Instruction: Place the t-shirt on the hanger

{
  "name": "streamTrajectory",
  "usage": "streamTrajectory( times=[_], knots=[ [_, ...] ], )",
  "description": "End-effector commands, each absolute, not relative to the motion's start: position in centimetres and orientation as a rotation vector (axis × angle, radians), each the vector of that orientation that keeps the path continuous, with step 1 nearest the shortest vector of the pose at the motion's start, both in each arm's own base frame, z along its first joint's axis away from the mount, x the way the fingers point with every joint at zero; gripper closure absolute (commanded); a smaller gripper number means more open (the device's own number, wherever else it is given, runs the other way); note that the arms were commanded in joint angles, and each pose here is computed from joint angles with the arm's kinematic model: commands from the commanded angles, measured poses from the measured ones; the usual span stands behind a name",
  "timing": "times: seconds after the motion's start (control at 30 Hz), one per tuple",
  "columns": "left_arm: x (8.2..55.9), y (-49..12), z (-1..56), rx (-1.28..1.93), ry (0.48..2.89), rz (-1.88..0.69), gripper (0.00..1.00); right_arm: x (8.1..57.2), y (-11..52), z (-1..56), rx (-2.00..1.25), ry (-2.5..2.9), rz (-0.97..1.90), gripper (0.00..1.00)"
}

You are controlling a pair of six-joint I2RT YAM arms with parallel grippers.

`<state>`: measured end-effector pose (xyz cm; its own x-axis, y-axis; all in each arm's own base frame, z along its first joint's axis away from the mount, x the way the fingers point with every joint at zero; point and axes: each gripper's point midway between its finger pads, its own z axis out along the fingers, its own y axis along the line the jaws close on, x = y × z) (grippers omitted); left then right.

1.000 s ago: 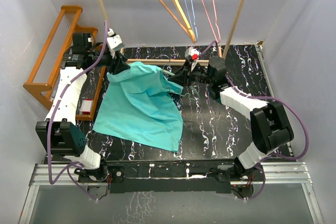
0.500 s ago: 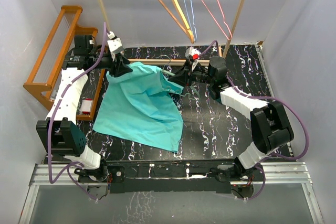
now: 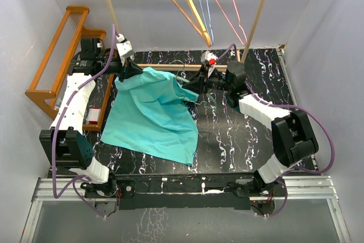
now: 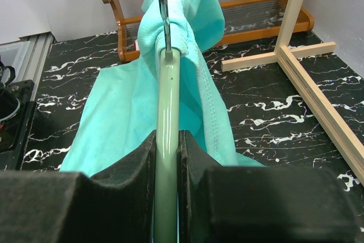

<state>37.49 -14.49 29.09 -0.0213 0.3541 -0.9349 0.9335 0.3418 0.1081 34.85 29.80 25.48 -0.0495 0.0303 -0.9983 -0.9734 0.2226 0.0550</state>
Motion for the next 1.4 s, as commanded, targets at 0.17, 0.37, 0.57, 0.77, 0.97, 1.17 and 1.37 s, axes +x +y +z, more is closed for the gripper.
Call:
streamTrajectory(
  times=[0.17, 0.37, 0.57, 0.77, 0.97, 1.17, 1.37],
  knots=[
    [36.5, -15.7, 31.3, 1.244, 1.485, -0.761, 1.00, 34.2, 29.5, 29.4, -1.038, 1.186, 1.035, 0.92],
    [37.5, -15.7, 33.1, 1.238, 1.460, -0.733, 1.00, 34.0, 29.4, 29.1, -1.039, 1.191, 1.036, 0.92],
    [37.5, -16.0, 34.5, 1.228, 1.441, -0.750, 1.00, 34.1, 29.6, 29.4, -1.013, 1.168, 1.062, 0.92],
    [36.8, -16.6, 36.2, 1.226, 1.405, -0.766, 1.00, 34.4, 29.9, 29.2, -1.002, 1.163, 1.073, 0.92],
    [36.6, -17.2, 38.2, 1.201, 1.368, -0.800, 1.00, 34.3, 30.0, 28.8, -1.007, 1.170, 1.083, 0.92],
    [36.1, -18.6, 38.8, 1.210, 1.349, -0.837, 1.00, 34.2, 30.3, 28.4, -1.001, 1.176, 1.089, 0.92],
    [36.3, -18.1, 37.9, 1.236, 1.370, -0.764, 1.00, 34.2, 30.1, 28.7, -0.997, 1.173, 1.075, 0.92]
  ],
)
